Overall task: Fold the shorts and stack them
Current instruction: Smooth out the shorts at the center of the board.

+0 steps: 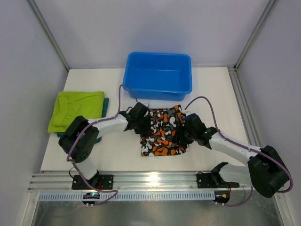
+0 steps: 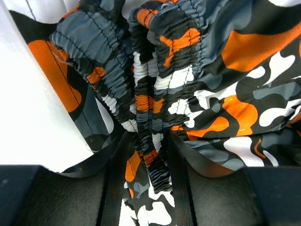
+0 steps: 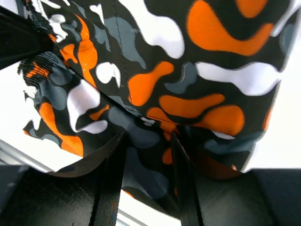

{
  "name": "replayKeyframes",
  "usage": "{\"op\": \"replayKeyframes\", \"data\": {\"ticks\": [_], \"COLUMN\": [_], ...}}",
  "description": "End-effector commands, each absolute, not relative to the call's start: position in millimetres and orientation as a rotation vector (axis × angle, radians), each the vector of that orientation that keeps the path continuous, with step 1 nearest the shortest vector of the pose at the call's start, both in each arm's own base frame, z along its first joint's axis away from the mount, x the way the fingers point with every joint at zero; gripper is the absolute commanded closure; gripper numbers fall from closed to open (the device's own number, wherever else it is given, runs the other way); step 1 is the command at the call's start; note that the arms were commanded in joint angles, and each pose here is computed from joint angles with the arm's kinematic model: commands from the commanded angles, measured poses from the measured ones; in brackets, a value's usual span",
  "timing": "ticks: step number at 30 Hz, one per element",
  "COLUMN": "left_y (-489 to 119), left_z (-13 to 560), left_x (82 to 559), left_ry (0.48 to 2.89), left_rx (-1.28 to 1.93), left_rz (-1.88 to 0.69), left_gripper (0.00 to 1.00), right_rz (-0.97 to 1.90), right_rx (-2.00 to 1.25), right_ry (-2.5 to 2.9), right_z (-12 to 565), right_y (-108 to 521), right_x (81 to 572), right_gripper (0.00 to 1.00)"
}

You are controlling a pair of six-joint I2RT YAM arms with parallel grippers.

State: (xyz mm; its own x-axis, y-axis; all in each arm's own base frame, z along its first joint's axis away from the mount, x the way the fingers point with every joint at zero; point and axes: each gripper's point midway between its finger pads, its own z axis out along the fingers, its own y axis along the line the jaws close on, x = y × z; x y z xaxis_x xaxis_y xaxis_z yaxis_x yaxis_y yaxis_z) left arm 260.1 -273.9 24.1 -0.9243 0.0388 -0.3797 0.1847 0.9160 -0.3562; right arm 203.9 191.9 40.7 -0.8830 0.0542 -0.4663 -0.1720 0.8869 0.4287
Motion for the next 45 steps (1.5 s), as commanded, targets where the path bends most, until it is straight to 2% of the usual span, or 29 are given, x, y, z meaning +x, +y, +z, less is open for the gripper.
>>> {"op": "replayKeyframes", "data": {"ticks": [1, 7, 11, 12, 18, 24, 30, 34, 37, 42, 45], "left_y": [-248.0, -248.6, -265.1, -269.6, -296.2, -327.3, -338.5, -330.2, -328.5, -328.3, -326.3], "left_z": [11.5, 55.2, 90.3, 95.2, 88.8, 104.3, 81.4, 53.5, 45.8, 56.4, 60.3], "left_x": [275.0, 282.4, 288.3, 291.7, 275.6, 274.7, 290.0, 310.4, 319.1, 315.8, 316.8], "left_ry": [2.706, 2.638, 2.579, 2.564, 2.586, 2.54, 2.556, 2.571, 2.575, 2.555, 2.541], "left_rx": [0.114, 0.117, 0.149, 0.135, 0.174, 0.194, 0.192, 0.206, 0.209, 0.195, 0.191], "left_rz": [-0.356, -0.374, -0.488, -0.511, -0.664, -0.807, -0.778, -0.624, -0.595, -0.629, -0.622], "left_gripper": [0.6, 0.6, 0.59, 0.59, 0.58, 0.57, 0.57, 0.58, 0.58, 0.58, 0.58], "right_rz": [0.536, 0.602, 0.647, 0.64, 0.635, 0.575, 0.573, 0.54, 0.513, 0.444, 0.445], "right_rx": [-0.104, -0.163, -0.168, -0.153, -0.084, -0.113, -0.105, -0.114, -0.125, -0.088, -0.009], "right_ry": [2.493, 2.385, 2.408, 2.45, 2.485, 2.515, 2.506, 2.535, 2.518, 2.342, 2.281], "right_z": [71.2, 128.7, 116.9, 98.4, 56.0, 43.3, 35.1, 24.7, 38.4, 106.5, 127.8], "right_y": [183.2, 190.1, 199.7, 197.0, 189.3, 182.5, 191.9, 193.8, 193.1, 186.1, 177.5], "right_x": [226.5, 232.2, 234.2, 227.7, 208.5, 186.2, 166.3, 160.5, 166.0, 212.0, 243.0], "right_gripper": [0.53, 0.49, 0.49, 0.49, 0.49, 0.5, 0.5, 0.5, 0.5, 0.5, 0.5]}}
